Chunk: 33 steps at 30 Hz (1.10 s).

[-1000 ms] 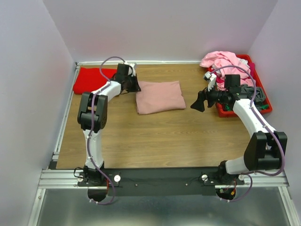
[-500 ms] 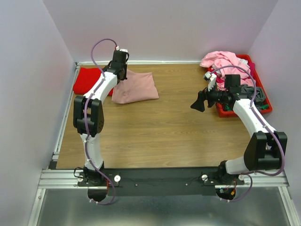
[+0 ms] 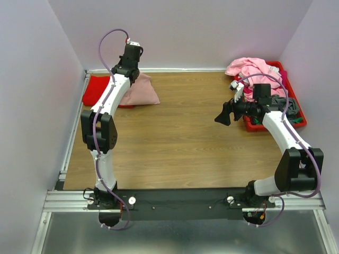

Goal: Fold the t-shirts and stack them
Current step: Fold the tshirt

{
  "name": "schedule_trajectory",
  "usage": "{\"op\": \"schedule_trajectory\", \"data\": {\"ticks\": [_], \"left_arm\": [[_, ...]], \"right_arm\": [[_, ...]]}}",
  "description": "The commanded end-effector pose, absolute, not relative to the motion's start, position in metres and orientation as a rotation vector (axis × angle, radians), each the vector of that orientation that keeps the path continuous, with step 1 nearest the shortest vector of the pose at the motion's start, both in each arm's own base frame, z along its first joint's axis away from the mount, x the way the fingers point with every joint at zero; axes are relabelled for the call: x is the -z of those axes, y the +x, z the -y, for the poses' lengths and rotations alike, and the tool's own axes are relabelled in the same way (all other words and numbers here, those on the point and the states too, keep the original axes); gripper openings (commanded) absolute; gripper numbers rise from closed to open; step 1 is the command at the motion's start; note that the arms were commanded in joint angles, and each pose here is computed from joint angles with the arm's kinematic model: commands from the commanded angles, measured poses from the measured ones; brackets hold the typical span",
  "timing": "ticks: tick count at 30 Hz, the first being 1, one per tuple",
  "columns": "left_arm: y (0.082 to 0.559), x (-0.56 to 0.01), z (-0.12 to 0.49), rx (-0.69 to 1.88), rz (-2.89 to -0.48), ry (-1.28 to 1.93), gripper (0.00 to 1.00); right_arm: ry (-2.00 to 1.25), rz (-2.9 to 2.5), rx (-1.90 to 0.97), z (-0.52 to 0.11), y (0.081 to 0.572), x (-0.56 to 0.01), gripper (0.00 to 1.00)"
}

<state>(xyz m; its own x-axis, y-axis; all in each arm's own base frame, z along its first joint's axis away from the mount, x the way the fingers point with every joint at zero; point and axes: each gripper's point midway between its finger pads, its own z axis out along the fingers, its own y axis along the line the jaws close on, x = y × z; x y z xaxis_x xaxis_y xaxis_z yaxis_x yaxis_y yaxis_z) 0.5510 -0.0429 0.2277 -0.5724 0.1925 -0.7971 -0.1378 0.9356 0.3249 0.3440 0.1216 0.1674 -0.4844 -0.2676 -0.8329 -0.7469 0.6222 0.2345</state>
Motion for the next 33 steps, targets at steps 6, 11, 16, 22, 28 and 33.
{"op": "schedule_trajectory", "data": {"ticks": [6, 11, 16, 22, 28, 33], "left_arm": [[0.553, -0.264, 0.023, -0.586, -2.074, 0.01, 0.0], [0.55, -0.28, 0.019, -0.612, -2.044, 0.007, 0.0], [0.552, -0.283, 0.014, -0.659, -2.032, 0.029, 0.0], [0.554, -0.294, 0.008, -0.703, -2.006, 0.016, 0.0], [0.554, -0.296, 0.003, -0.717, -2.001, 0.02, 0.0], [0.557, -0.298, -0.005, -0.735, -1.99, 0.01, 0.0]], "right_arm": [[-0.793, -2.025, -0.782, -0.123, 0.342, -0.17, 1.0], [-0.794, -2.026, -0.784, -0.123, 0.341, -0.17, 1.0], [-0.791, -2.029, -0.792, -0.123, 0.341, -0.168, 1.0], [-0.793, -2.027, -0.792, -0.124, 0.341, -0.169, 1.0], [-0.794, -2.025, -0.795, -0.124, 0.34, -0.169, 1.0], [-0.792, -2.026, -0.799, -0.124, 0.34, -0.169, 1.0]]}}
